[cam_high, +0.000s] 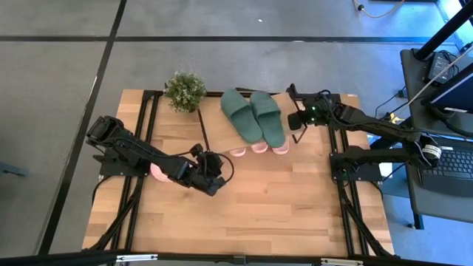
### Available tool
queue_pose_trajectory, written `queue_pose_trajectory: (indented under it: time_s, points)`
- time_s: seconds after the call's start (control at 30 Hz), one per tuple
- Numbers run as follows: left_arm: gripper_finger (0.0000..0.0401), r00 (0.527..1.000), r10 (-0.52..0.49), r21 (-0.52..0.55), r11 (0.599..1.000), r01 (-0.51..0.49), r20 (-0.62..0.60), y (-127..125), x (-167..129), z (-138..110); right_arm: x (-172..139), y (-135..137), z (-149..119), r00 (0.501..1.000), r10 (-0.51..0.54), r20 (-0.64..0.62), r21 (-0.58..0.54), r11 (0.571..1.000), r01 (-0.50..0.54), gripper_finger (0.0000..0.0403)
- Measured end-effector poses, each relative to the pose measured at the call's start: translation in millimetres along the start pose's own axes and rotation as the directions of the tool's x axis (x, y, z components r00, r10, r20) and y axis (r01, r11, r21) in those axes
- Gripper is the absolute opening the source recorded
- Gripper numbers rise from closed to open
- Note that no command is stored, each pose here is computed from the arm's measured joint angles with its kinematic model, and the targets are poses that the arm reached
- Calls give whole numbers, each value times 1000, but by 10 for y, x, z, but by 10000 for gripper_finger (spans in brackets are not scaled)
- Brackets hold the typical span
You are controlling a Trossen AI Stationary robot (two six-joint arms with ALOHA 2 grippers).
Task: Pick and place slides into the shelf
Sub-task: Adjust the shelf on the table
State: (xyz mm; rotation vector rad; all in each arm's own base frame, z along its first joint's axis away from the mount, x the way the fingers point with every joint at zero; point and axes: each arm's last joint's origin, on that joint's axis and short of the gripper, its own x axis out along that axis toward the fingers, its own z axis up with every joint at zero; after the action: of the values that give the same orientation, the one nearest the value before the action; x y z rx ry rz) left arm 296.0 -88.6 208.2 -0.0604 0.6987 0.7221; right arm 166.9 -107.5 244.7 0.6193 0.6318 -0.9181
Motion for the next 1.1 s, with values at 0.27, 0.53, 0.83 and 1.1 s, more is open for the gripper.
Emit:
queue_pose_trajectory:
  time_s: [0.27, 0.53, 0.83, 1.1]
  points:
    - [159, 990, 124, 54, 991, -120, -66, 208, 147, 16, -24, 99, -41, 1000, 27, 12, 4, 1000, -27, 111]
    - [159, 976, 189, 77, 980, -182, -104, 333, 231, 33, -5, 226, -76, 997, 80, 15, 0, 997, -80, 110]
    - [159, 967, 221, 115, 972, -206, -128, 380, 232, 9, 168, 318, -54, 997, 79, 24, -1, 997, -79, 111]
    - [159, 954, 256, 124, 963, -238, -157, 426, 215, -29, 224, 401, -62, 993, 111, 38, 10, 994, -111, 111]
